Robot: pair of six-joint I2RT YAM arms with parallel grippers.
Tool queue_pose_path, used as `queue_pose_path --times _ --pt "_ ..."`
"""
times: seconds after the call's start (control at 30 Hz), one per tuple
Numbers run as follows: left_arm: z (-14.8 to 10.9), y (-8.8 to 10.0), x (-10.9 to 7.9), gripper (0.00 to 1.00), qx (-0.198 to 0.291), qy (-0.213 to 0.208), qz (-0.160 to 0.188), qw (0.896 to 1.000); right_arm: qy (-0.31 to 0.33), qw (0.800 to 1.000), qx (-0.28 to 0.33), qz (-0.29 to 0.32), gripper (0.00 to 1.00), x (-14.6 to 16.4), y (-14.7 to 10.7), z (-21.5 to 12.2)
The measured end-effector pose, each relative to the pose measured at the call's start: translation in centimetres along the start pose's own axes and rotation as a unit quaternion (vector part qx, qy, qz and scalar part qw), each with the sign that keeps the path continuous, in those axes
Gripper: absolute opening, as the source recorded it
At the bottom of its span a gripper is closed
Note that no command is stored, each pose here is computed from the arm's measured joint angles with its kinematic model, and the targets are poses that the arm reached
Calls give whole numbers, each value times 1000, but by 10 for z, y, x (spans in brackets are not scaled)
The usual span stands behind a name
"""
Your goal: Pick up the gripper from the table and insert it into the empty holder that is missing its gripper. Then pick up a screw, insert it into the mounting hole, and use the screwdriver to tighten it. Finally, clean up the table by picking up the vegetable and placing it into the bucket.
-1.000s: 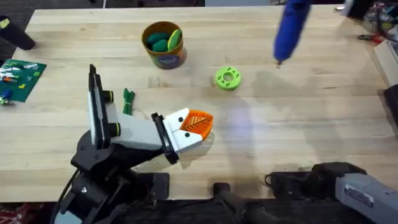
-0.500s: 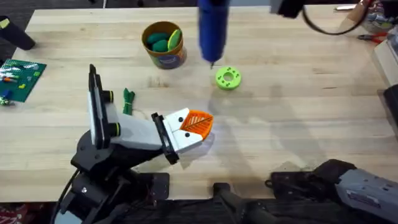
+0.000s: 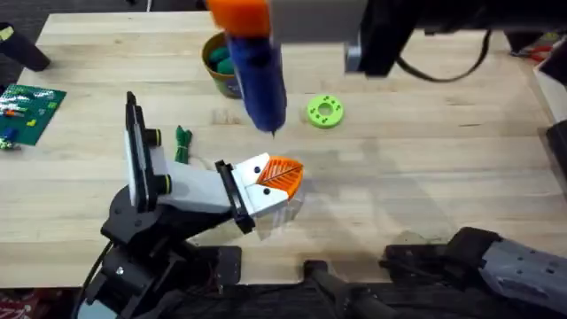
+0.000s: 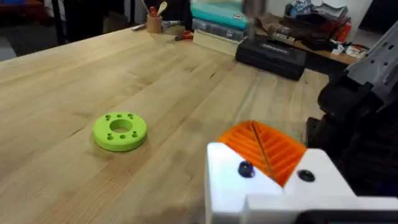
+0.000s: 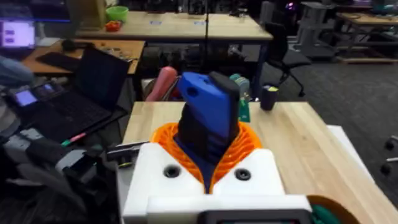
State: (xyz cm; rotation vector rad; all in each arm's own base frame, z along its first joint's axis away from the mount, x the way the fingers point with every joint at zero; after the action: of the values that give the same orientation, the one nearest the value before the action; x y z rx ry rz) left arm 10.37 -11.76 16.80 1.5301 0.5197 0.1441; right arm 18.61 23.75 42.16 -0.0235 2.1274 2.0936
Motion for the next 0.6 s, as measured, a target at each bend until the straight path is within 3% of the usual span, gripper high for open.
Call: queue_pose_path --times 0.17,0.37,0.47,0.6 --pt "0 0 0 14 0 0 0 1000 7 1000 16 -5 31 16 2 -10" --pt "0 0 0 14 0 0 0 1000 -8 998 -21 -62 31 34 20 -33" --pt "0 0 0 14 0 0 0 1000 -21 993 -69 -96 31 31 8 -29" --pt "0 0 0 14 0 0 0 1000 -26 991 -98 -86 31 18 -11 -13"
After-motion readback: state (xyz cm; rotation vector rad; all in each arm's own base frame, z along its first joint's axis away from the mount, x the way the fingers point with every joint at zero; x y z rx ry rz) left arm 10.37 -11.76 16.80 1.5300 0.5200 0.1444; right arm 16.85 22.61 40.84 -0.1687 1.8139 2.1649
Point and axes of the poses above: each hand's point on the last joint's axis, 136 mm out from that joint toward the fingers, its own z axis out along the fingers, its own x axis along the line the jaws close on, y = z × x, the point moved 8 cm from there along -z, back along the fingers, and after that the axes turned 3 degrees about -z, right-handed, at the moved point
